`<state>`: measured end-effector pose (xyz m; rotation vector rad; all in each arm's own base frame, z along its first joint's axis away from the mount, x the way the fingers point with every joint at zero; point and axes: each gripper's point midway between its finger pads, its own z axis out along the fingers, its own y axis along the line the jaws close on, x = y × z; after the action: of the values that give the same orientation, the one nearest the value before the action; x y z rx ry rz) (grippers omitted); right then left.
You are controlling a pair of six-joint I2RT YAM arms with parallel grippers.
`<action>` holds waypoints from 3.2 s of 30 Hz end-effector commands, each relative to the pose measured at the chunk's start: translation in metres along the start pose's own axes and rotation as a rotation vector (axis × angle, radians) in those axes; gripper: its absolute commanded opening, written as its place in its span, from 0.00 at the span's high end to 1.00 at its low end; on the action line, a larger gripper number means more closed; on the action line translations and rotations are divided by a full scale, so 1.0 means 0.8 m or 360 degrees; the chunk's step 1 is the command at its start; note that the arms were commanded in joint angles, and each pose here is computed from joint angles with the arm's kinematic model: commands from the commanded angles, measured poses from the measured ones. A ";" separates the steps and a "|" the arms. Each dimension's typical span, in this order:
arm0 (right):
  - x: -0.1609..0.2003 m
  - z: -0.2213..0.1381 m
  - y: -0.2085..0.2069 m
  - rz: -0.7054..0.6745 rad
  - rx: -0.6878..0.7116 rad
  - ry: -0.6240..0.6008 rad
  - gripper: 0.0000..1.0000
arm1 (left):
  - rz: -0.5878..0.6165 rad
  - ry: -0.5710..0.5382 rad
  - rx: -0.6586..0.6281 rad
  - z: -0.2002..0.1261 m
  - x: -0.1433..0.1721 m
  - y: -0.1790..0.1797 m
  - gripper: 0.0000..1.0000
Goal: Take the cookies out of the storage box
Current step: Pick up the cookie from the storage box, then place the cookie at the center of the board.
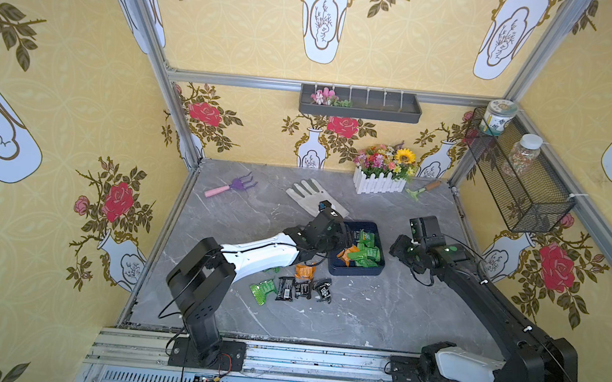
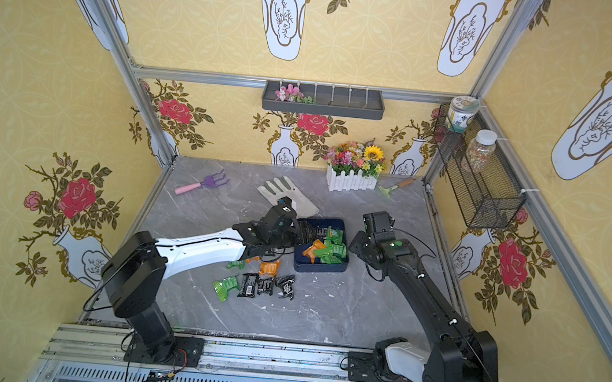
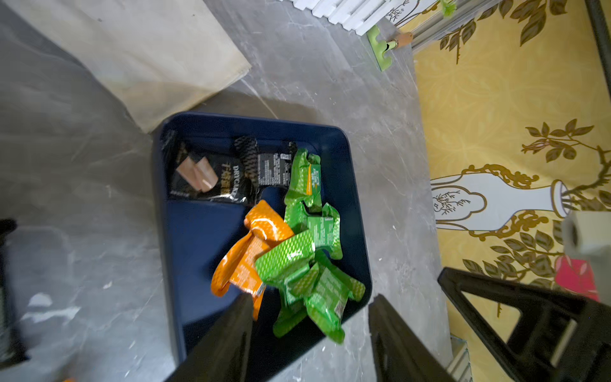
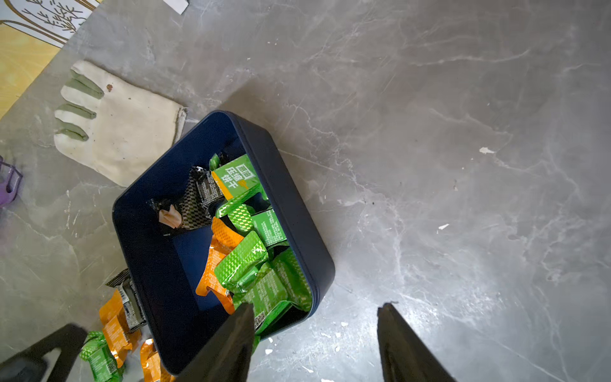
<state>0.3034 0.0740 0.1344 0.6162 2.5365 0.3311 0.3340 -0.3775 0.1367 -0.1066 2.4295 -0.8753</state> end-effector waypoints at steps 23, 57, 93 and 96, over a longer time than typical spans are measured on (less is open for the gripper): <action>-0.010 0.023 0.024 -0.0047 -0.0157 0.0058 0.39 | 0.0409 0.0059 -0.0549 0.123 -0.007 0.052 0.56; -0.003 0.028 0.022 -0.0023 -0.0175 0.0077 0.39 | 0.0345 0.0053 -0.0516 0.125 -0.021 0.045 0.98; -0.002 0.009 0.044 -0.0049 -0.0330 0.0057 0.39 | -0.0078 -0.0249 -0.0459 -0.055 -0.110 0.129 1.00; 0.002 0.011 0.049 -0.0066 -0.0344 0.0073 0.39 | -0.0175 -0.0249 -0.0502 -0.067 -0.115 0.174 1.00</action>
<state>0.3149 0.1027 0.1354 0.5116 2.5324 0.5671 0.3963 -0.2279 0.1352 -0.3690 2.4091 -0.4578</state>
